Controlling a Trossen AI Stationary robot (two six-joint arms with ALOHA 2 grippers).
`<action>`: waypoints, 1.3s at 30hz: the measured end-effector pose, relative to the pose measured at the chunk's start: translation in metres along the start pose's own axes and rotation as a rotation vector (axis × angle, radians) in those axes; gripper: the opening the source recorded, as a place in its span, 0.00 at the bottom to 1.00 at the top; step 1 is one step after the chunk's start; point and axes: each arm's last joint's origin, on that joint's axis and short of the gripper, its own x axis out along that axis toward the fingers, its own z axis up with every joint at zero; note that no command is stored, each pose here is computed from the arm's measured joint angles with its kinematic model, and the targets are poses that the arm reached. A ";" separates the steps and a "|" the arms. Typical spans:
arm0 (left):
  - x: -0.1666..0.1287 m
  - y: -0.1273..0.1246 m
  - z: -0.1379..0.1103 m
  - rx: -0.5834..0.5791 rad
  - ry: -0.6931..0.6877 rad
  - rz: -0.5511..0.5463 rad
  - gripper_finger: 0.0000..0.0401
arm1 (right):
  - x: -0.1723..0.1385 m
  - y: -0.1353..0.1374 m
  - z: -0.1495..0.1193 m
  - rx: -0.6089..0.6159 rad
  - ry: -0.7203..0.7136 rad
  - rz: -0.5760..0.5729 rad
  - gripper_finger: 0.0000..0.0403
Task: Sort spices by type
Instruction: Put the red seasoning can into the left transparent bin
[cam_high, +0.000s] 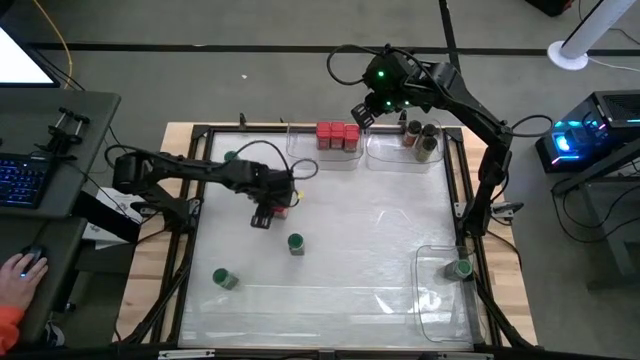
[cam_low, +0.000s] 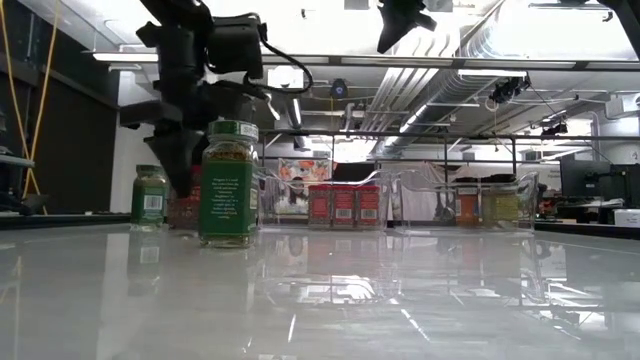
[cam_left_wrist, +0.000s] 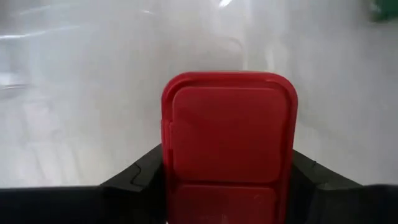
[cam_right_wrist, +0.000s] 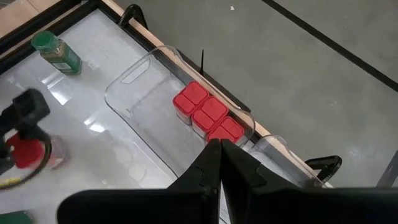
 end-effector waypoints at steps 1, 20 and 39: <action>-0.006 0.005 0.002 -0.013 -0.013 0.028 0.45 | 0.000 0.000 0.000 0.000 0.000 0.000 0.00; -0.088 0.199 0.017 -1.036 -0.491 0.297 0.45 | 0.000 -0.001 -0.003 0.030 0.029 -0.008 0.00; -0.030 0.211 0.018 -1.347 -0.345 0.269 0.45 | -0.002 0.005 -0.005 0.035 0.032 0.000 0.00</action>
